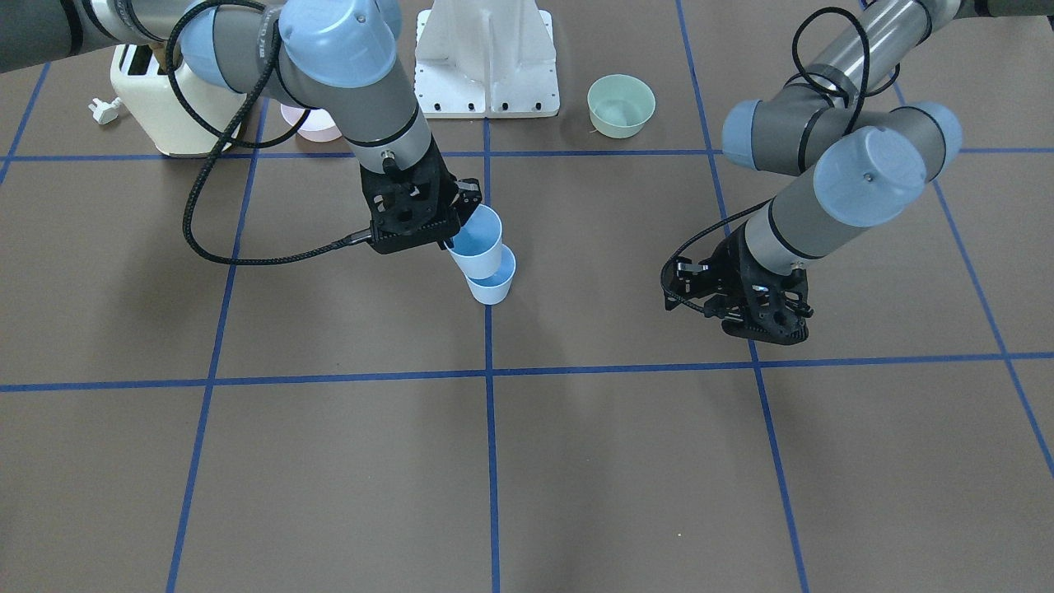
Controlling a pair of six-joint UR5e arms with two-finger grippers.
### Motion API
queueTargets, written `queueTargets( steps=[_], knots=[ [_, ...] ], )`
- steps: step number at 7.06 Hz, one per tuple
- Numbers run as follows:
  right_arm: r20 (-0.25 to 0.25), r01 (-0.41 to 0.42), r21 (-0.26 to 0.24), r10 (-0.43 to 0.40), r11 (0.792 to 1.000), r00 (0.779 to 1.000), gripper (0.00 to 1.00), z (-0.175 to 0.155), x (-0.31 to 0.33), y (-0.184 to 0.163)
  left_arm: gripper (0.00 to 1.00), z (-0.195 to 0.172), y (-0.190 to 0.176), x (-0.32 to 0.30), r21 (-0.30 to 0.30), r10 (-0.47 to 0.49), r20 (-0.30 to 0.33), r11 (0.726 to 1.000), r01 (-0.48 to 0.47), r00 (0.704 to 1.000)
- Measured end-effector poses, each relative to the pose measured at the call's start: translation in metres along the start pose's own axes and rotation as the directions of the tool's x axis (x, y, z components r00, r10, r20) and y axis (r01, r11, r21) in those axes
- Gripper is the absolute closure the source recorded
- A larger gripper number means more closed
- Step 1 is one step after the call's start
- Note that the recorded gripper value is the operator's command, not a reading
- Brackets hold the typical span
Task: Stack blue cups with both arms
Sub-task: 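Withdraw the left gripper while the right gripper moves its cup above the placed cup, then lower the right gripper's cup into the placed cup and release it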
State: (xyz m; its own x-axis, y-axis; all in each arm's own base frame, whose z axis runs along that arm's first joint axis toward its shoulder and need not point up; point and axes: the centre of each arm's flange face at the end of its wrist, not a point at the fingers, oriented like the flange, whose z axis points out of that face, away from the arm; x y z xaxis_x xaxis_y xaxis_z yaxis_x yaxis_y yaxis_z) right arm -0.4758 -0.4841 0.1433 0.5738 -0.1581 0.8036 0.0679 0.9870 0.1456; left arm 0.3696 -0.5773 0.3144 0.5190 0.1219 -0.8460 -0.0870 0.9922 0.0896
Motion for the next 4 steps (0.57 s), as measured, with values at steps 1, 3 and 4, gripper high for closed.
queueTargets(
  steps=[1, 3, 4],
  knots=[
    [-0.004, 0.004, -0.008, -0.004, 1.000, 1.000, 1.00, 0.007, -0.003, 0.003, 0.38, 0.001, 0.000, 0.000, -0.001, -0.001, 0.001, 1.000, 0.001, 1.000],
    [-0.019, 0.011, -0.009, -0.011, 1.000, 1.000, 1.00, 0.018, -0.009, 0.009, 0.39, 0.002, -0.001, -0.002, 0.001, 0.000, 0.002, 1.000, 0.000, 1.000],
    [-0.023, 0.012, -0.009, -0.012, 1.000, 1.000, 1.00, 0.021, -0.010, 0.011, 0.39, 0.002, -0.001, -0.002, 0.002, -0.001, 0.003, 1.000, 0.001, 1.000]
  ],
)
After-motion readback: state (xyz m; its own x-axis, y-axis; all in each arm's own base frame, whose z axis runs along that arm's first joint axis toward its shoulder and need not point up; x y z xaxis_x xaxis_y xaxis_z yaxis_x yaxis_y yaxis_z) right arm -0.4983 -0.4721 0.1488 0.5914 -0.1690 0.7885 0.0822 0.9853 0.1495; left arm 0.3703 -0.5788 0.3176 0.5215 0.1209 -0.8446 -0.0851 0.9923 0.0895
